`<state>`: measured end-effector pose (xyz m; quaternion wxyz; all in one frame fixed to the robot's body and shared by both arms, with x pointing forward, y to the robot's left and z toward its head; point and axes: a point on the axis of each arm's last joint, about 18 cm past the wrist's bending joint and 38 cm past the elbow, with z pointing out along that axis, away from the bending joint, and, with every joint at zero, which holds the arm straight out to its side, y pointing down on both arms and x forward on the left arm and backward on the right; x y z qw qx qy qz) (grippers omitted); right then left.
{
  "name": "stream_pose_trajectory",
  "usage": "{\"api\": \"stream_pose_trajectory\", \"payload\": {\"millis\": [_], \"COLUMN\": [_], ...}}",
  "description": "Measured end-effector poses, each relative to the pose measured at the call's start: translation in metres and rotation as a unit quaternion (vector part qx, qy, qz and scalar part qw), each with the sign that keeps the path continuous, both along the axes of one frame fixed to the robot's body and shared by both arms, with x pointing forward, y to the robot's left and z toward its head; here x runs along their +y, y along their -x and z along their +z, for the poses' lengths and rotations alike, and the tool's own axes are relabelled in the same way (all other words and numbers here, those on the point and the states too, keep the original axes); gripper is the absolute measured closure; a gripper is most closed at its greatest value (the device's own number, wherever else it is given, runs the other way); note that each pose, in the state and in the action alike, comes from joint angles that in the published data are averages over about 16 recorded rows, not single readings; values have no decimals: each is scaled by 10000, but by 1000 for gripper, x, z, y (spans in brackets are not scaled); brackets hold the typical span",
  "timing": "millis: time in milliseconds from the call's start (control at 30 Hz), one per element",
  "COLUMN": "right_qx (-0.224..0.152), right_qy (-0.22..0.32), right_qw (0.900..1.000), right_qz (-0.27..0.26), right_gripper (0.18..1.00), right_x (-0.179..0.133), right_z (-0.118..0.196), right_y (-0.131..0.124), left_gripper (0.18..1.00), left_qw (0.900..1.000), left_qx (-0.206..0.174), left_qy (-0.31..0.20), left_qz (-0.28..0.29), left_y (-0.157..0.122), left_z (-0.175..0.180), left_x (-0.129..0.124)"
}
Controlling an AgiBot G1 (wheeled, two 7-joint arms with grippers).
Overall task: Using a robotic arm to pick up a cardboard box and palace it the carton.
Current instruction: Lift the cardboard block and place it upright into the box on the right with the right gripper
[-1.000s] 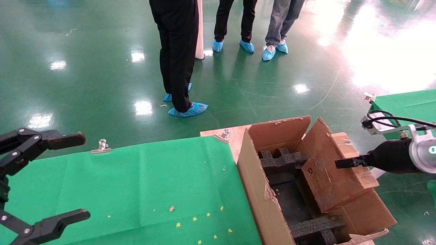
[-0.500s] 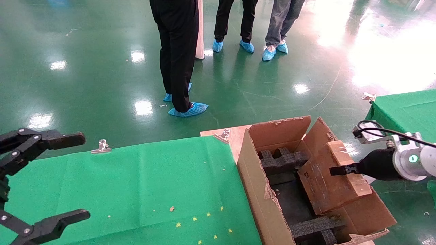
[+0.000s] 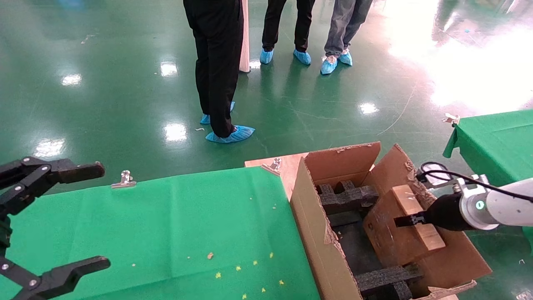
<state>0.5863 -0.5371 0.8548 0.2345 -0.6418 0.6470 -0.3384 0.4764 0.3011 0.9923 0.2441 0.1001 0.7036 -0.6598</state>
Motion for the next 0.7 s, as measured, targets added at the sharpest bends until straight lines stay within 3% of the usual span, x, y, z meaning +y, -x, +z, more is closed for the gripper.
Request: {"api": "stream_pose_trajectory", "payload": {"millis": [700], "right_qx": [420], "right_qy": [100], "right_qw": [9987], "right_qz": [262], "right_gripper": [841], "right_x": [4], "right_z": [-31], "right_y": [-12], "left_gripper": [184], "left_qw": [10000], "left_qx": [0], "left_qy": [1], "left_qz": [1], "left_y": [0], "left_z": [0], "left_x": [0]}}
